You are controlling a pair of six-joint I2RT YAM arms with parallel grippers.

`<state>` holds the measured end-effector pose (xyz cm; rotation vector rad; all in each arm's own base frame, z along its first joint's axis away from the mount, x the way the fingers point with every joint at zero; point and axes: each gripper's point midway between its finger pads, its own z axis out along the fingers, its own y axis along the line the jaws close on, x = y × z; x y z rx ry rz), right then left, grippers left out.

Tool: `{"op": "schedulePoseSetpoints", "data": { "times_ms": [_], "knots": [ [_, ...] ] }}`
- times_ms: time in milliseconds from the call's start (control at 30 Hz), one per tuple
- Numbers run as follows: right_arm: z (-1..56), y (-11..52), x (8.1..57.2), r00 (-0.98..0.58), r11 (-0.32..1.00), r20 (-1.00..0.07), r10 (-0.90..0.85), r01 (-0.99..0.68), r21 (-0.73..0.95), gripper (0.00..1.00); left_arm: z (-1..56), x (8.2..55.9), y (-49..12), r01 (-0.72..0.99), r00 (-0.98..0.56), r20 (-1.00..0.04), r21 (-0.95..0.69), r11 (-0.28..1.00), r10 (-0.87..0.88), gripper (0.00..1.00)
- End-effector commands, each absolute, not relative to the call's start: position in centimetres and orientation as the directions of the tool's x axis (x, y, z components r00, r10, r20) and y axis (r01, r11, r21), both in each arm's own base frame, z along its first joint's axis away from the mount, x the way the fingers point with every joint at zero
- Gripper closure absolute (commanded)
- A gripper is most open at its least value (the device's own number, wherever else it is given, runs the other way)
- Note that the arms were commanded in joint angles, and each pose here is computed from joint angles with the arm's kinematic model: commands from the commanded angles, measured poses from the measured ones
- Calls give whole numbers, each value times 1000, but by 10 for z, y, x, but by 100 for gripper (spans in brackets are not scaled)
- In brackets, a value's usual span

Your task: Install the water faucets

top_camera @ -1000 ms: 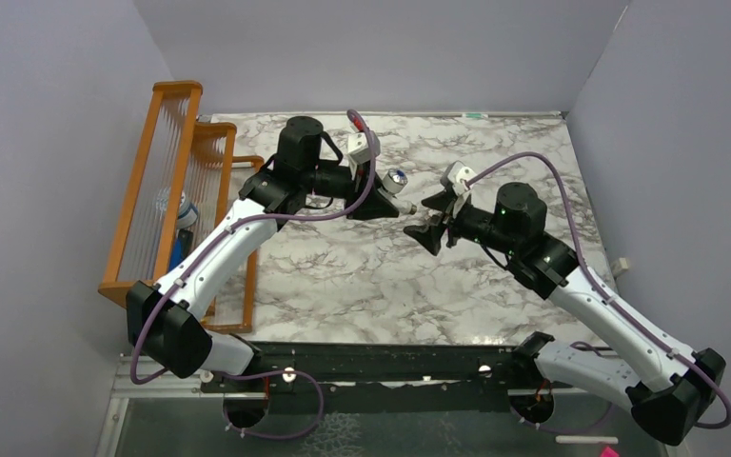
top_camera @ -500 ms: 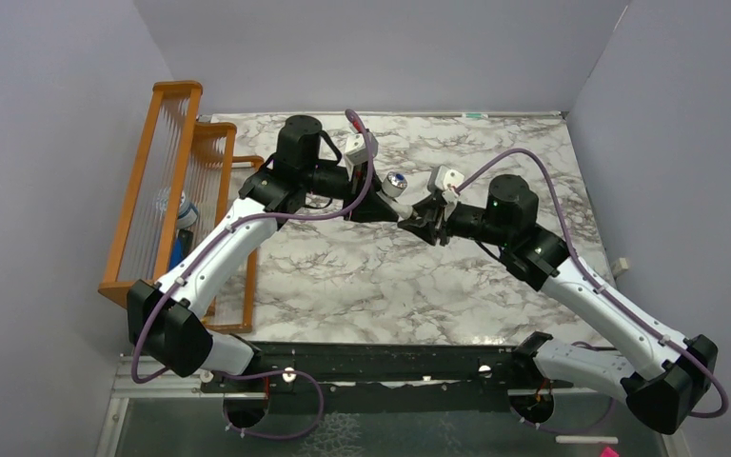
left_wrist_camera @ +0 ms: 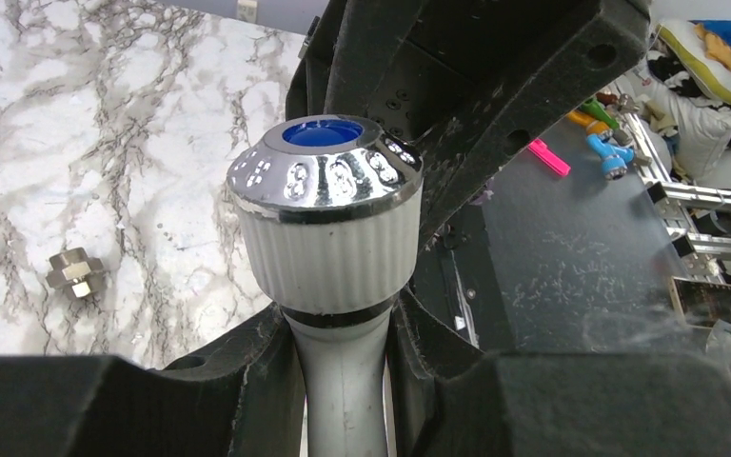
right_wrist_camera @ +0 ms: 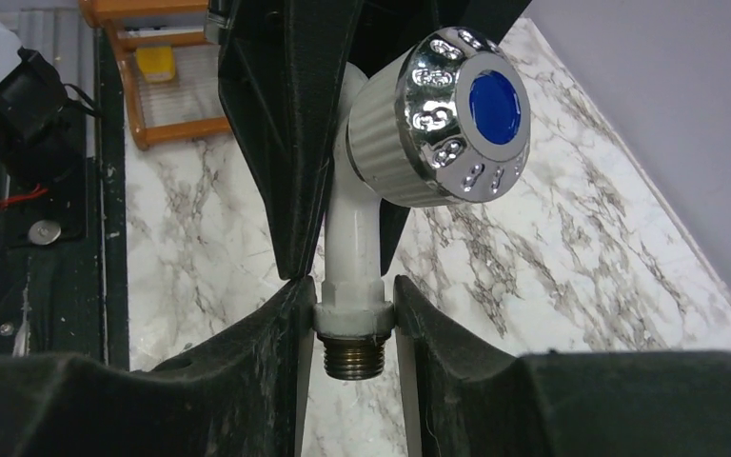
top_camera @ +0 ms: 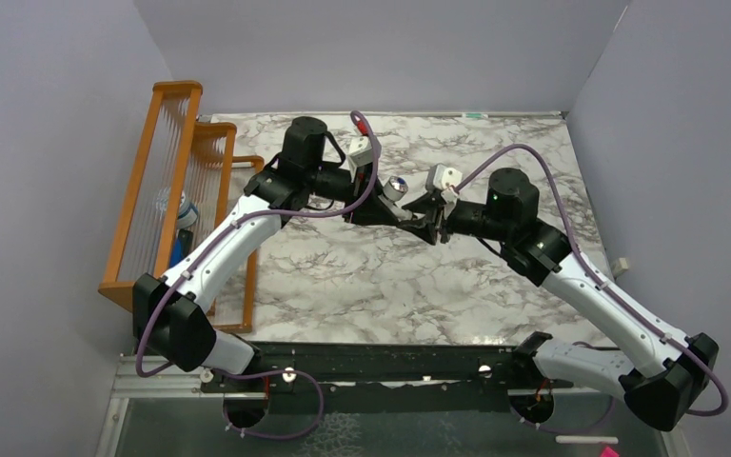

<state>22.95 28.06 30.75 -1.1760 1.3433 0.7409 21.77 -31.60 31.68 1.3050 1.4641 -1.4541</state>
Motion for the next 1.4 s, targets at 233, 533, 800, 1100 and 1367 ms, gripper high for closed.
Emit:
{"op": "schedulePoseSetpoints", "data": {
  "times_ms": [233,533,800,1100,1367],
  "knots": [
    [318,282,221,186,236,-955,-231,-942,-240,44,324,211,-316,949,-234,-957,-263,-172,175,100],
    [312,276,211,181,194,-941,-285,-951,-241,46,325,212,-316,951,-231,-957,-260,-166,174,100],
    [307,275,217,167,213,-938,-304,-948,-238,47,326,210,-315,949,-232,-957,-262,-175,172,99],
    [313,278,221,175,225,-942,-286,-943,-244,83,325,208,-315,946,-242,-954,-273,-177,175,93],
    [321,276,219,193,204,-932,-306,-943,-262,100,319,206,-315,937,-268,-944,-302,-178,191,54]
  ]
}}
